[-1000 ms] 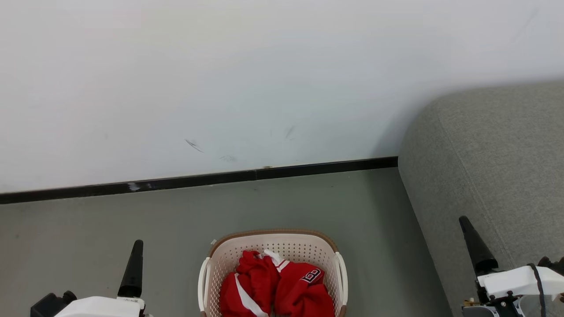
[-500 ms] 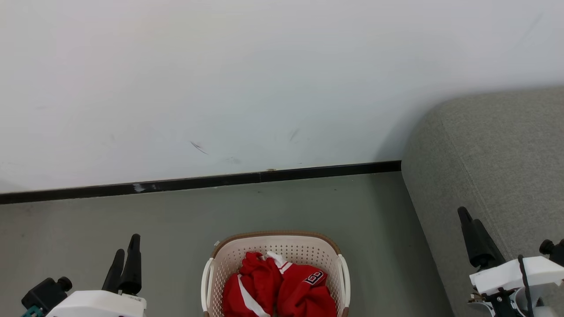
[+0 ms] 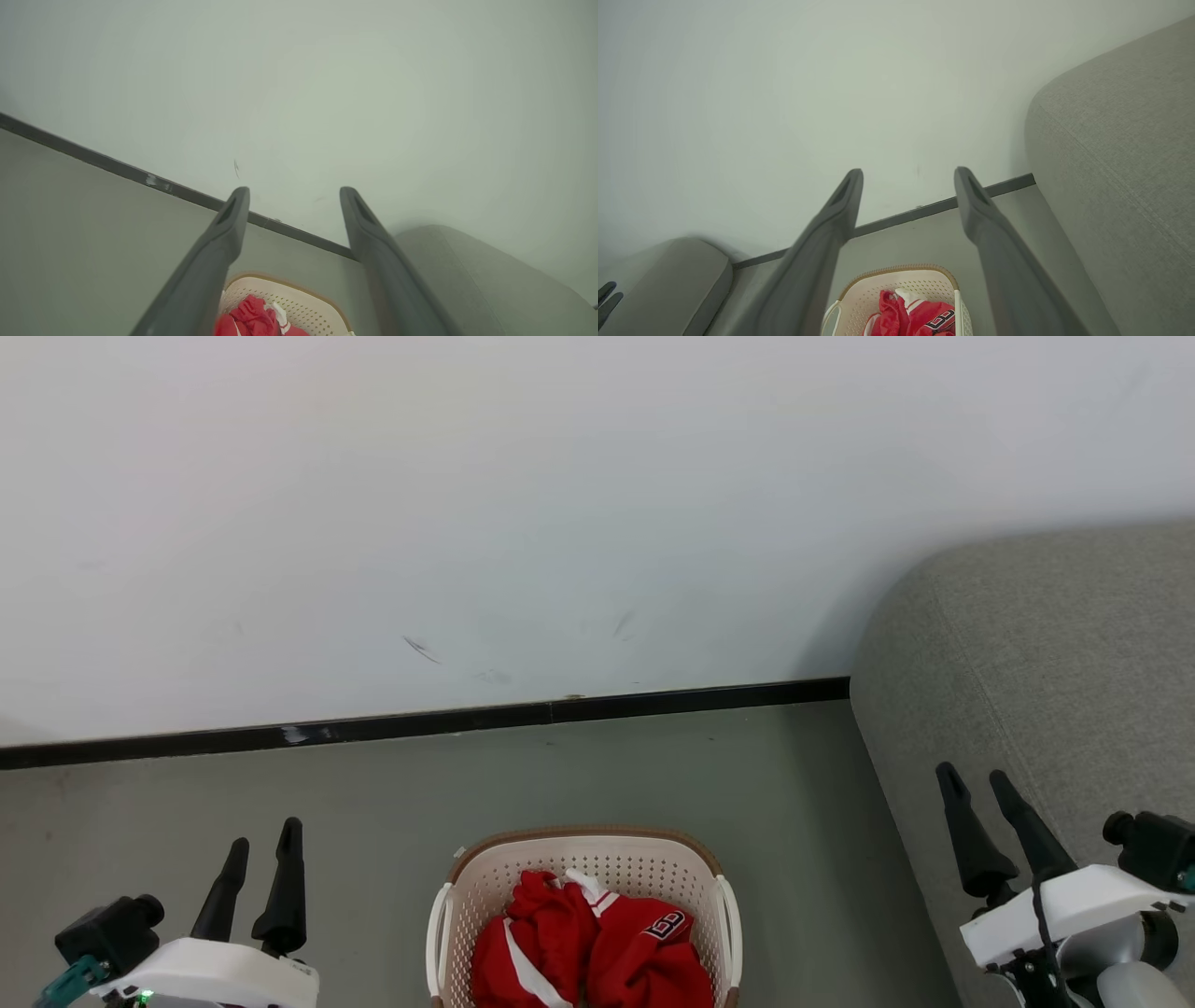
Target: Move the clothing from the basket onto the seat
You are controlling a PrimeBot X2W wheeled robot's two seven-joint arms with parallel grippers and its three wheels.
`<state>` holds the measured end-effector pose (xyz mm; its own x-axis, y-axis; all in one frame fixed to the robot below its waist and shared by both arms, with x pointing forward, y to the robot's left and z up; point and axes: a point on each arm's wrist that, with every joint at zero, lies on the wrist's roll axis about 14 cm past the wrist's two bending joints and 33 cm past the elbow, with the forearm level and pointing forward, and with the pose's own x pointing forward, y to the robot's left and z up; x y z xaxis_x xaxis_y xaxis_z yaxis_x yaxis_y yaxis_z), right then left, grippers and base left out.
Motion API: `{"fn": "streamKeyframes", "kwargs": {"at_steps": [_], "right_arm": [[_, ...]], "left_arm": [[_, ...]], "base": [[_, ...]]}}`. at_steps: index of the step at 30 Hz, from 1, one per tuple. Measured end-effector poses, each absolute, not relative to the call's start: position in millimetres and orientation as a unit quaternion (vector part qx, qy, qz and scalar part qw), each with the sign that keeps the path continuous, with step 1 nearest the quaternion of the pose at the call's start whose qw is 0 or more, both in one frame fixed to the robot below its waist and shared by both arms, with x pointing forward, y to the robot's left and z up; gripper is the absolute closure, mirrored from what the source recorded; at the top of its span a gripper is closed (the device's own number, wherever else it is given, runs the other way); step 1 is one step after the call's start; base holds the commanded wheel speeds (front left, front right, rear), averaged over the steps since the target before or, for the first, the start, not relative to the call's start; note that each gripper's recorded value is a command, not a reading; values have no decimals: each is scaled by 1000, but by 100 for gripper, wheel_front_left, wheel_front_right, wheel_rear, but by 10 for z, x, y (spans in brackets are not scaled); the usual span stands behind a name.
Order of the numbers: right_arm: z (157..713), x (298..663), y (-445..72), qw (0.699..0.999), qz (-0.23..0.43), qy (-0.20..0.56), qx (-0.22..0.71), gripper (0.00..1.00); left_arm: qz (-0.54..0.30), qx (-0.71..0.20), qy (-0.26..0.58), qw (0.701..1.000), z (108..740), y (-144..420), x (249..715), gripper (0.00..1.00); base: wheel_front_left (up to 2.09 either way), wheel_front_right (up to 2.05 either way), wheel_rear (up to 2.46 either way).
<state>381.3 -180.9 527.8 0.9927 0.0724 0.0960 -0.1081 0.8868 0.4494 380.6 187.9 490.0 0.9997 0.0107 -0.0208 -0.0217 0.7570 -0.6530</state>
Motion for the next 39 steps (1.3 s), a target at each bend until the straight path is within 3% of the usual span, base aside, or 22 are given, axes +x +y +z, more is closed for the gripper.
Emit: {"fn": "streamKeyframes", "kwargs": {"at_steps": [12,20,39], "right_arm": [[5363,3794,-1653,989,84,-63,102,0],[5398,3771,-1546,991,104,-79,39,0],[5174,3733,-1601,995,83,-47,41,0]], "left_arm": [[-22,-204,-21,979,5049,1837,3812,0],[-34,-140,-43,989,5142,1800,3810,0],[-11,-133,-41,990,5103,1901,3799,0]], "base": [[0,0,0],[0,0,0],[0,0,0]]}}
